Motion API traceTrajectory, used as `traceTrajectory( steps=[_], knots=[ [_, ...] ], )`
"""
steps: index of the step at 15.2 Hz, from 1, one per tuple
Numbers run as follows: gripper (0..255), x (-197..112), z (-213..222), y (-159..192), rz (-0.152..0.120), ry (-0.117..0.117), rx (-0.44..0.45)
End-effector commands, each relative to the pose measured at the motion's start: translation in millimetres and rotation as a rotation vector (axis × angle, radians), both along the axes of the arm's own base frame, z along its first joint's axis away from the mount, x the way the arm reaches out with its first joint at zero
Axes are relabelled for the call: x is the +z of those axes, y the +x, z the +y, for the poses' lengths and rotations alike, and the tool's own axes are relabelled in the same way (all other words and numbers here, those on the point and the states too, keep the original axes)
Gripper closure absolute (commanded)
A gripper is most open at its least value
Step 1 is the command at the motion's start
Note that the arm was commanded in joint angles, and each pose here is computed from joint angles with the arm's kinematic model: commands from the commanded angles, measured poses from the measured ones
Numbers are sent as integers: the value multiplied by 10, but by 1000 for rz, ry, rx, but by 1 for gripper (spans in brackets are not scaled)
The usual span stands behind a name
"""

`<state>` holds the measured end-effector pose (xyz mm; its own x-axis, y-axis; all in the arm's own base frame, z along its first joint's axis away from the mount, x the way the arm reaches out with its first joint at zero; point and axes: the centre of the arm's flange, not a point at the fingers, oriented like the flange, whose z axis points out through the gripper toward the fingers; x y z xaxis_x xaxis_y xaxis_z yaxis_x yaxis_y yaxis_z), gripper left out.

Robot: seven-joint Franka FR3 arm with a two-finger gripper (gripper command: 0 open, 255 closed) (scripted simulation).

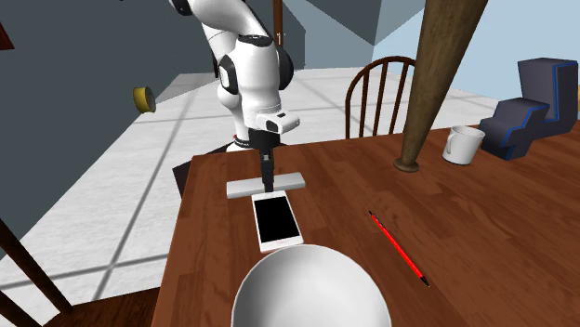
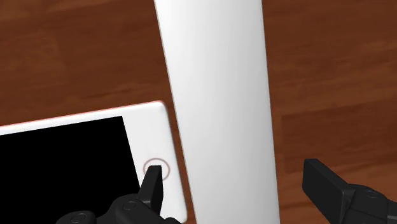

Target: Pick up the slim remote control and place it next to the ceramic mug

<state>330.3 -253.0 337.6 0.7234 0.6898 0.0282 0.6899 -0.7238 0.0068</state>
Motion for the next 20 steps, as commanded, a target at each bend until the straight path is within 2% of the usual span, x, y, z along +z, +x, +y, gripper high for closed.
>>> traceTrajectory(
  steps=[1,6,7,16,20],
  knots=[
    [0,-15,6,3,-1,0,0],
    [0,-14,5,3,0,0,0],
    [255,-14,5,3,0,0,0],
    [255,-15,6,3,-1,0,0],
    [255,196,6,3,-1,0,0]
  ],
)
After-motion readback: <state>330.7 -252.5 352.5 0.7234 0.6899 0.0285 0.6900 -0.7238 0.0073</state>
